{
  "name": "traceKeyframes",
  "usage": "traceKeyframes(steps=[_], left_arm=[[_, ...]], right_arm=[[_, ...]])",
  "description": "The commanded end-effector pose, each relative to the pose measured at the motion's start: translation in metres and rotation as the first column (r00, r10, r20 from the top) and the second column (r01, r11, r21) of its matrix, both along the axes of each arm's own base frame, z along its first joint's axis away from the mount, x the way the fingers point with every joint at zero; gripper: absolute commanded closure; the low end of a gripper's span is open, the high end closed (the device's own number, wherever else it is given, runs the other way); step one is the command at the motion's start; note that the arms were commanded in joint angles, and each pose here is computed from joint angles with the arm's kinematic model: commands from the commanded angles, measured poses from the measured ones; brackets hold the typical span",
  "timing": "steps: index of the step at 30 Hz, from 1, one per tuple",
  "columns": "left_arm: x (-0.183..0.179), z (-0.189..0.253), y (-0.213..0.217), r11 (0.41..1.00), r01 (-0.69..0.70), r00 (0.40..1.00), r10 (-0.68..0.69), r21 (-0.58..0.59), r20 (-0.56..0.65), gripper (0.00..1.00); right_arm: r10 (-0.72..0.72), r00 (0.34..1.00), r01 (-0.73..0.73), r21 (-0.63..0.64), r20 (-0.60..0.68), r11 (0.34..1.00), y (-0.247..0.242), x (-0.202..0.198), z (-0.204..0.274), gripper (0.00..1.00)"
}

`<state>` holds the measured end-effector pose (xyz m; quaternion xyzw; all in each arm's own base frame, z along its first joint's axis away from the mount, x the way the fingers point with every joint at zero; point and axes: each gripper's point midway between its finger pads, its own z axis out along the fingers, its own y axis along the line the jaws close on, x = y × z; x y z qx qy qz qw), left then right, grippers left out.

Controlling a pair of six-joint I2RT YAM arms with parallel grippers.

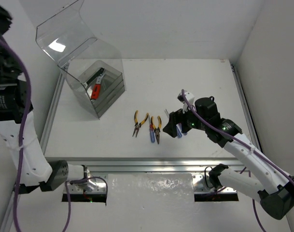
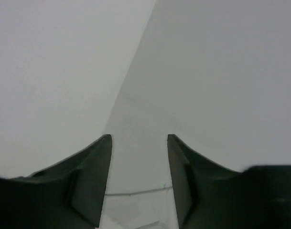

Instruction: Sort the tools into containers

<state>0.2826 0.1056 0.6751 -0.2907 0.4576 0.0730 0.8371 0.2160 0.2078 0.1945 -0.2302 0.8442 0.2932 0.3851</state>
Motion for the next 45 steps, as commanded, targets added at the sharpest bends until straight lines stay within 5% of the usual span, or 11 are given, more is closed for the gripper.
traceKeyframes(steps=[1, 3, 4, 7, 17, 21, 28, 39, 45], left_arm=[[0.062, -0.042, 0.026, 0.99, 0.109, 0.983, -0.12, -0.09, -0.137, 0.75], [0.056, -0.054, 0.087, 0.969, 0.108, 0.988, -0.129, -0.224, -0.081, 0.91], [0.071, -0.071, 0.085, 0.926, 0.265, 0.95, -0.299, -0.268, -0.094, 0.99], [0.085, -0.103, 0.13, 0.89, 0.281, 0.944, -0.324, -0.358, -0.066, 0.99], [0.17, -0.232, 0.169, 0.707, 0.414, 0.847, -0.53, -0.574, -0.041, 1.0], [0.197, -0.24, 0.125, 0.563, 0.664, 0.669, -0.741, -0.492, 0.053, 1.0], [0.213, -0.219, 0.054, 0.496, 0.785, 0.531, -0.847, -0.372, -0.009, 1.0], [0.198, -0.212, 0.006, 0.377, 0.858, 0.399, -0.917, -0.35, -0.01, 1.0], [0.174, -0.2, -0.014, 0.424, 0.839, 0.434, -0.9, -0.342, -0.05, 1.0]], right_arm=[[0.04, 0.998, -0.042, 0.04, 0.051, 0.998, 0.008, 0.003, 0.014, 0.01], [0.051, 0.998, -0.053, 0.047, 0.048, 0.997, 0.01, 0.001, 0.013, 0.01], [0.052, 0.998, -0.054, 0.048, 0.046, 0.997, 0.01, 0.001, 0.012, 0.01], [0.067, 0.997, -0.07, 0.06, 0.037, 0.996, 0.012, -0.003, 0.012, 0.01], [0.11, 0.993, -0.112, 0.096, 0.031, 0.989, 0.021, -0.006, 0.011, 0.01], [0.13, 0.991, -0.132, 0.099, 0.032, 0.986, 0.022, -0.008, 0.011, 0.01], [0.135, 0.991, -0.137, 0.094, 0.022, 0.986, 0.023, -0.009, 0.005, 0.01], [0.142, 0.99, -0.144, 0.097, 0.026, 0.985, 0.024, -0.009, 0.006, 0.01], [0.113, 0.993, -0.115, 0.095, 0.031, 0.989, 0.023, -0.003, 0.004, 0.01]])
